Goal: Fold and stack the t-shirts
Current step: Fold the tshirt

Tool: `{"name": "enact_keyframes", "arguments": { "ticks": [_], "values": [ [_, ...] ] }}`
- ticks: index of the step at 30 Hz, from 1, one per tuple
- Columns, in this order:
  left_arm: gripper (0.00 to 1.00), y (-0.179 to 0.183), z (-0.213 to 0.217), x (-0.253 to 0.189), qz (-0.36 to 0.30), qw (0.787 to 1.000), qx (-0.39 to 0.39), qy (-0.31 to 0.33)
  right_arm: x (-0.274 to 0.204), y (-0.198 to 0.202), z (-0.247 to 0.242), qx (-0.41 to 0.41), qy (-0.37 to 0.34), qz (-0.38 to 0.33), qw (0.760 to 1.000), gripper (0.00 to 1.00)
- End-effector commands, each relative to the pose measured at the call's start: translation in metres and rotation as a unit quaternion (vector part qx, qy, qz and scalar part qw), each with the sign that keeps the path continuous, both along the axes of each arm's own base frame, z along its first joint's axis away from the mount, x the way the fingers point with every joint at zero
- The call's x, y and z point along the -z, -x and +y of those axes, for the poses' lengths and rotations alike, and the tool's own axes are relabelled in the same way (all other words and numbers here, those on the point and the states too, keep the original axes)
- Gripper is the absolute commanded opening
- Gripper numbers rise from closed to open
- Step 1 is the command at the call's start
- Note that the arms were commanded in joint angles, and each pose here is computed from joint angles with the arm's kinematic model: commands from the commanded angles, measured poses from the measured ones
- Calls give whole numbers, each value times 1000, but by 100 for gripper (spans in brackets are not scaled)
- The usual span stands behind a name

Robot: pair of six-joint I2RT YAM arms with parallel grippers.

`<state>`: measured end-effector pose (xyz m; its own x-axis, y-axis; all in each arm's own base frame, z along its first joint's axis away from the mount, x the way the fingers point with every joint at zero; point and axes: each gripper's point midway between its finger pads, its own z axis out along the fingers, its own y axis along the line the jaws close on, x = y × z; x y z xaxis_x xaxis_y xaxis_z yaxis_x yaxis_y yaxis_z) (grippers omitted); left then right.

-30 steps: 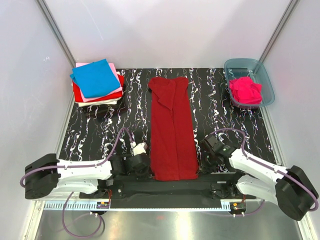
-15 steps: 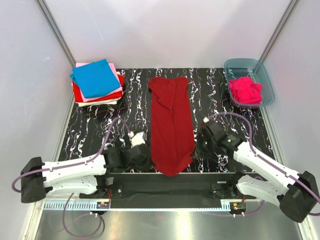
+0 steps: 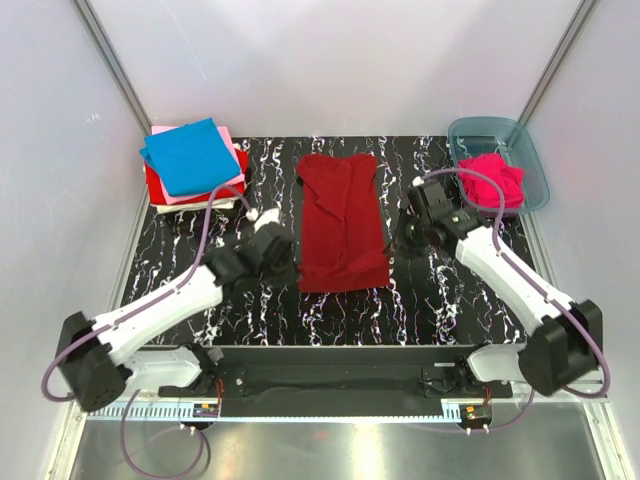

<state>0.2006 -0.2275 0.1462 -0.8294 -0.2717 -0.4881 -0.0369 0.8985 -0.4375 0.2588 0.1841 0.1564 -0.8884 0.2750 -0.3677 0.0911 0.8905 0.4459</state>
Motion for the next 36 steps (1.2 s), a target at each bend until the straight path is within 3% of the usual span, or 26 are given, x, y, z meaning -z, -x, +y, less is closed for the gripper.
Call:
{"name": "enact_keyframes", "arguments": {
  "ticks": [1,10,28,30,31,32,33,36],
  "values": [
    [0,-28,-10,-16,-25,999,43,-18,-16,-26,0,-26,9,-29,999,0],
    [0,-92,-21,-12,-14,998,58,-22,-1,-64,-1,-22,3,-7,1000,0],
    [0,-174,-24,44,32,991,100,-78,54,-137,-14,0,-12,59,998,1],
    [1,-178,-14,65,70,990,87,-85,67,-145,-10,-7,-23,78,997,28],
    [6,-189,-10,63,73,991,75,-78,64,-153,-8,-8,-30,77,997,42],
    [31,-190,-6,67,89,990,73,-77,76,-156,-7,-9,-30,93,995,63],
    [44,-194,-3,79,108,988,73,-81,79,-162,-10,-4,-28,96,995,68],
    [74,-218,4,53,104,990,66,-76,70,-182,-20,14,-28,97,995,73]
  ]
}}
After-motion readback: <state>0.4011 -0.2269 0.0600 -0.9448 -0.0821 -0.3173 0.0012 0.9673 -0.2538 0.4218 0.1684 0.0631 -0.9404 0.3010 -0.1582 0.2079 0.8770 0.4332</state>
